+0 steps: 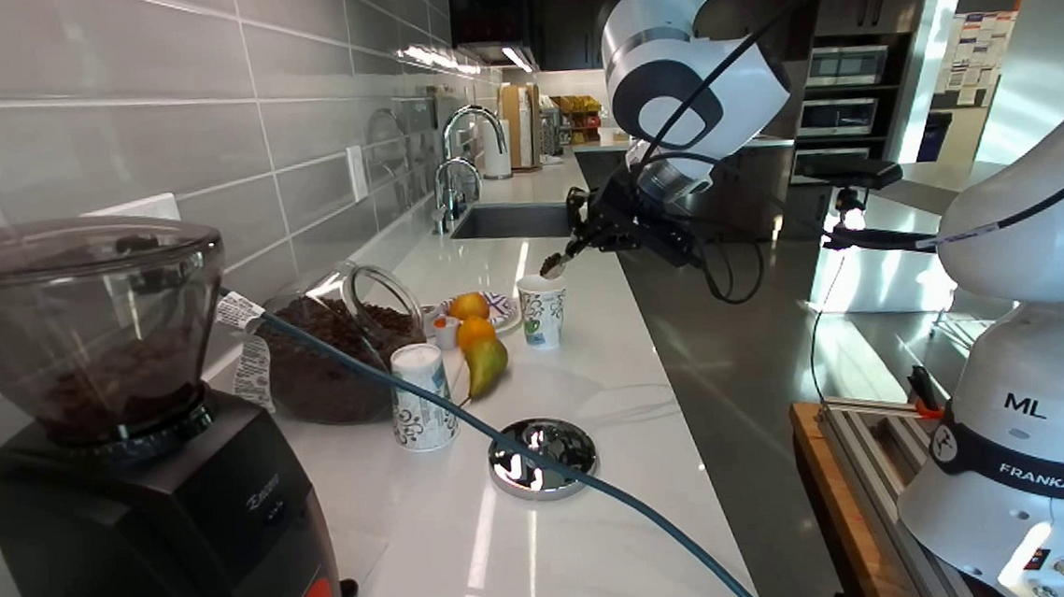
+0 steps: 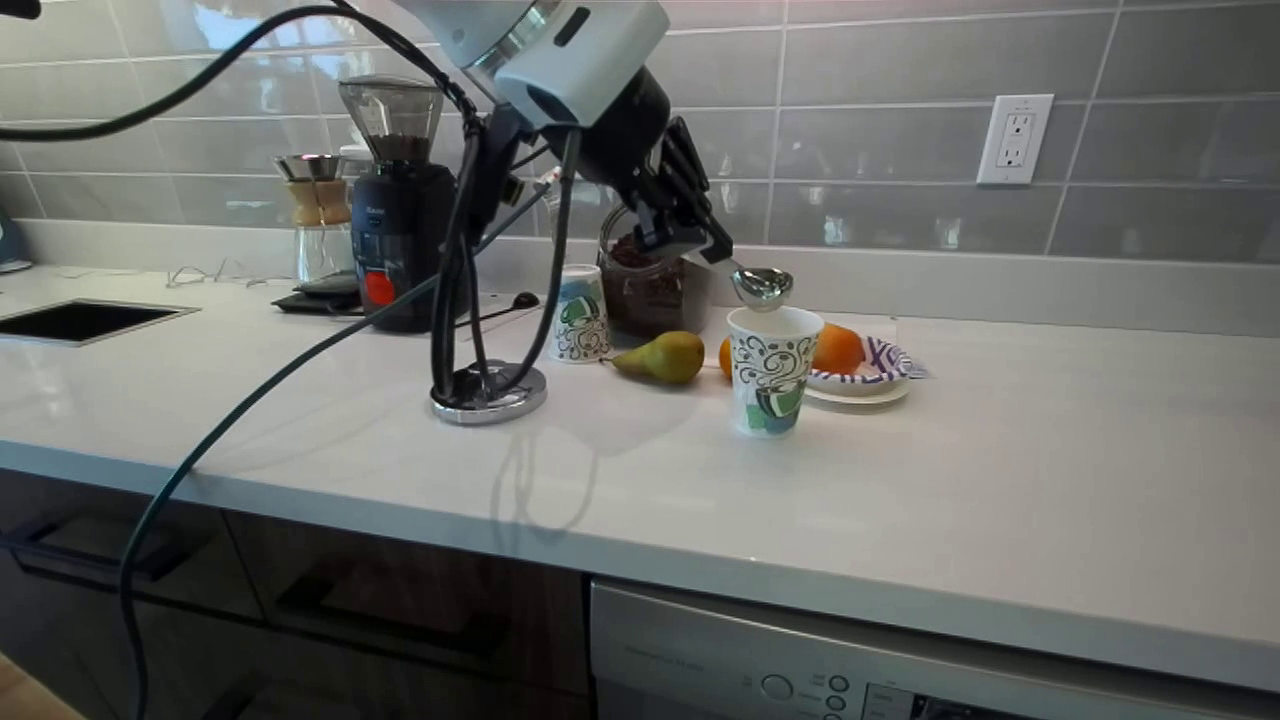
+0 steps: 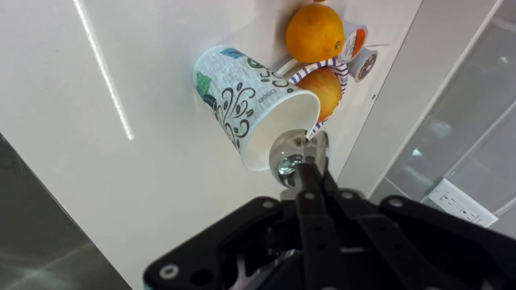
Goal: Use the silver spoon to place some coffee beans from the container into the coffee cup.
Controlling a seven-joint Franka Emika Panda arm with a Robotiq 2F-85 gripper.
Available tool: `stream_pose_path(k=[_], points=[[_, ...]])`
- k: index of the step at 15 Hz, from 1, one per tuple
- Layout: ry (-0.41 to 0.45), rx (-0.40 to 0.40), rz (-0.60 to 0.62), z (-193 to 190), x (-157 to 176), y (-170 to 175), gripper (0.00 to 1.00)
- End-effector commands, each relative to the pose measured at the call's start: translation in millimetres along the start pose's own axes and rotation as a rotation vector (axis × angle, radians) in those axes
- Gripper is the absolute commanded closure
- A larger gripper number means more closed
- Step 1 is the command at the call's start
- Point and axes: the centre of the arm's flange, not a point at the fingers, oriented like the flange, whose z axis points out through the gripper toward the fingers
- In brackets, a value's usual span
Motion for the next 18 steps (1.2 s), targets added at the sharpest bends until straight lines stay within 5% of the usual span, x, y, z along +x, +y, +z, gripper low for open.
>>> stream_pose_path(k=[1, 18], points=[[0.061, -0.017, -0.075, 18.1, -3.8, -4.8, 0.99], [0.161, -0.063, -0.387, 23.8, -12.2, -7.7, 0.99]])
